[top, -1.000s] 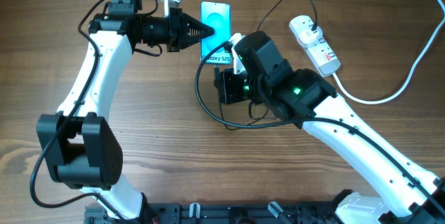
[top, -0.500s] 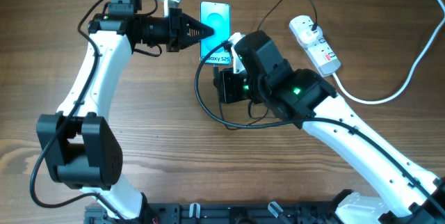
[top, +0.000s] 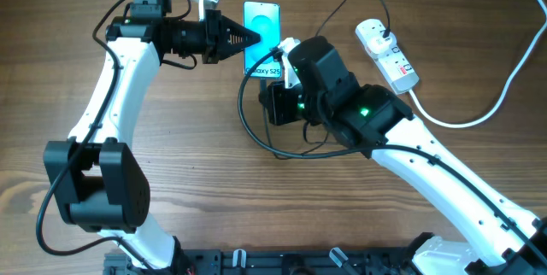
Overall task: Plug charger to phone and switch on socket
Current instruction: 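Push the USB-C plug into the phone's charging port, then lay the phone flat on the table and release both grippers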
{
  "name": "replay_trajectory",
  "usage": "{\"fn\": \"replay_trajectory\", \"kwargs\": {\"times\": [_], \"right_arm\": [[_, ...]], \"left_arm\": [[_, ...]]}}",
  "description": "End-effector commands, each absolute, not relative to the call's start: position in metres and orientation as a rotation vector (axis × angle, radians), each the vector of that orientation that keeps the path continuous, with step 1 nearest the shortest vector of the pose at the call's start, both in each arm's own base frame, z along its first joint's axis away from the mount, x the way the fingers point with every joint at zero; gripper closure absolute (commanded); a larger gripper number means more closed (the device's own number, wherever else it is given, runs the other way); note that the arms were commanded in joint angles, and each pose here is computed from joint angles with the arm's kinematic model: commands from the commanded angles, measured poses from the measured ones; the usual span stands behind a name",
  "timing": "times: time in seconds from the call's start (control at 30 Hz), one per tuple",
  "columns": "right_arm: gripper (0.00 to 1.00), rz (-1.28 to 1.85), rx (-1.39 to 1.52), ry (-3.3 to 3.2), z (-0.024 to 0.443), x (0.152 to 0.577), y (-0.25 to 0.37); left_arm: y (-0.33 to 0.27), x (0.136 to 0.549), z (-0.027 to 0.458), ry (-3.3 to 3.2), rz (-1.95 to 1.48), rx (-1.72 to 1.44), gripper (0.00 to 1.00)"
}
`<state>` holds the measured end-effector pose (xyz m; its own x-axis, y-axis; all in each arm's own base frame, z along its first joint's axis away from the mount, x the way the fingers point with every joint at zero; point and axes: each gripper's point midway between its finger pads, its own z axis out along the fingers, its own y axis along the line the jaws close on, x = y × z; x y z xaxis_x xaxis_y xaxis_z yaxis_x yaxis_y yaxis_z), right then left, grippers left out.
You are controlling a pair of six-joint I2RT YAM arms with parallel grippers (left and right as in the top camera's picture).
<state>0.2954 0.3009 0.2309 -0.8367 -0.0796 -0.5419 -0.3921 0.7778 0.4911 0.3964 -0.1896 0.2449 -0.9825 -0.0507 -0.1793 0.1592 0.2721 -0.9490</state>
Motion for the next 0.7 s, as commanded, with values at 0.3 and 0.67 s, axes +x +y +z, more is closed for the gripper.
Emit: {"fn": "replay_trajectory", "kwargs": {"times": [0.3,0.67], "right_arm": [[0.62,0.765,-0.343,2.334,0.256,0.323,0.286],[0.00,0.399,0.315,2.614,0.220,0.336,0.105]], "left_arm": [[-0.198,0.389,0.257,2.345,-1.772,0.174,0.96],[-0.200,0.364,0.115,2.840,-1.193,-0.008,0.95]]}}
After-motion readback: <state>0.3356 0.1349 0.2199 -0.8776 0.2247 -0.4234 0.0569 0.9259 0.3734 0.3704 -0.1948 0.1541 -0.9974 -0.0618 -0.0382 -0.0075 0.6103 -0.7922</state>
